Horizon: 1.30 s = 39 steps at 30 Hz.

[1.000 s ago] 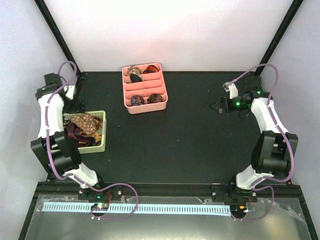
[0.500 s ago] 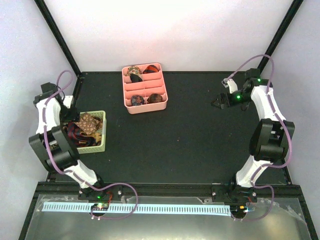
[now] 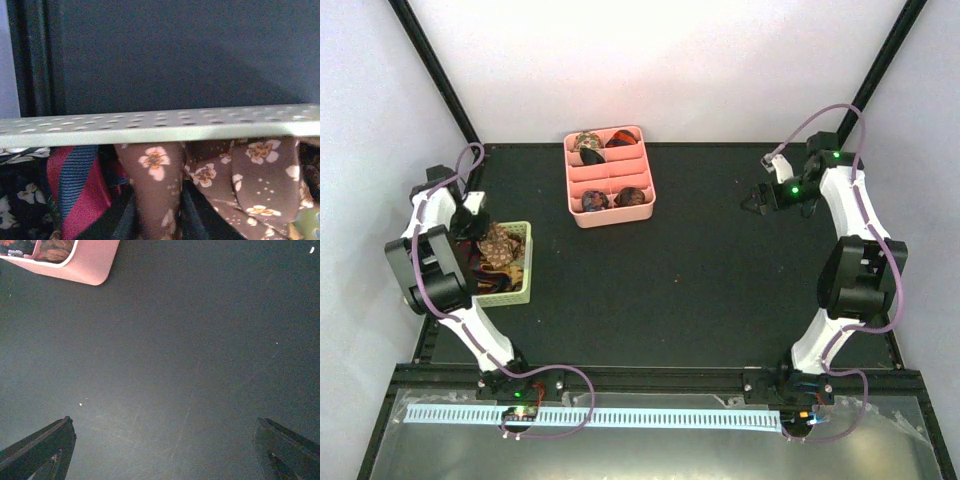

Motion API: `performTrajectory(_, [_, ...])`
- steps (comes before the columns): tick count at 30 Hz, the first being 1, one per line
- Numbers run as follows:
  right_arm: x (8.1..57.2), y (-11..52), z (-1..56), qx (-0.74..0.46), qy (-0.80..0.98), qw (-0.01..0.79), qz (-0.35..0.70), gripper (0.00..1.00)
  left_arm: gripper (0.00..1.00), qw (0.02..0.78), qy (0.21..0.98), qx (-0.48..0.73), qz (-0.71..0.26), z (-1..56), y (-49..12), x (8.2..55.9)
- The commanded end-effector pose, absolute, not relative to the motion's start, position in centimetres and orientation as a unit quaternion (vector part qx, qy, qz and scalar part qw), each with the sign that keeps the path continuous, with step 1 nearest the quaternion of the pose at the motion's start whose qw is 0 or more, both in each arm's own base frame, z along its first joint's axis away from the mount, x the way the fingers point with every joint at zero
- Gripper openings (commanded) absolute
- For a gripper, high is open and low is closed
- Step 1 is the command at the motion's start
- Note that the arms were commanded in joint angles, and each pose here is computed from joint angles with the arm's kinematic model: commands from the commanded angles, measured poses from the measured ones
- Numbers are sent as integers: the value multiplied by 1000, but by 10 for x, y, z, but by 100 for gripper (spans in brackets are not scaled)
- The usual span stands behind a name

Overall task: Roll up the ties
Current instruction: Pick up the tie from the bin.

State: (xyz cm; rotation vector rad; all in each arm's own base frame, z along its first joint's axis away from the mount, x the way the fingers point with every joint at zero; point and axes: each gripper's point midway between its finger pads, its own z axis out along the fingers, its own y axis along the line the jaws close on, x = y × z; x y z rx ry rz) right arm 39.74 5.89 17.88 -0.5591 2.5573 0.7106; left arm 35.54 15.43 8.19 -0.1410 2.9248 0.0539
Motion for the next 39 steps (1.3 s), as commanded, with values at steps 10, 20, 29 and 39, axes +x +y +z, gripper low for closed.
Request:
performTrajectory(10, [388, 61, 197, -227, 914, 230, 244, 100, 2, 314, 949, 37, 11, 247, 117, 385])
performTrajectory(20, [375, 79, 237, -284, 863, 324, 263, 100, 2, 523, 804, 253, -127, 421, -33, 348])
performTrajectory(29, [354, 100, 250, -311, 819, 358, 322, 100, 2, 672, 622, 332, -226, 570, -132, 298])
performTrajectory(39, [309, 106, 245, -332, 806, 372, 317, 100, 1, 671, 447, 463, -368, 632, -236, 252])
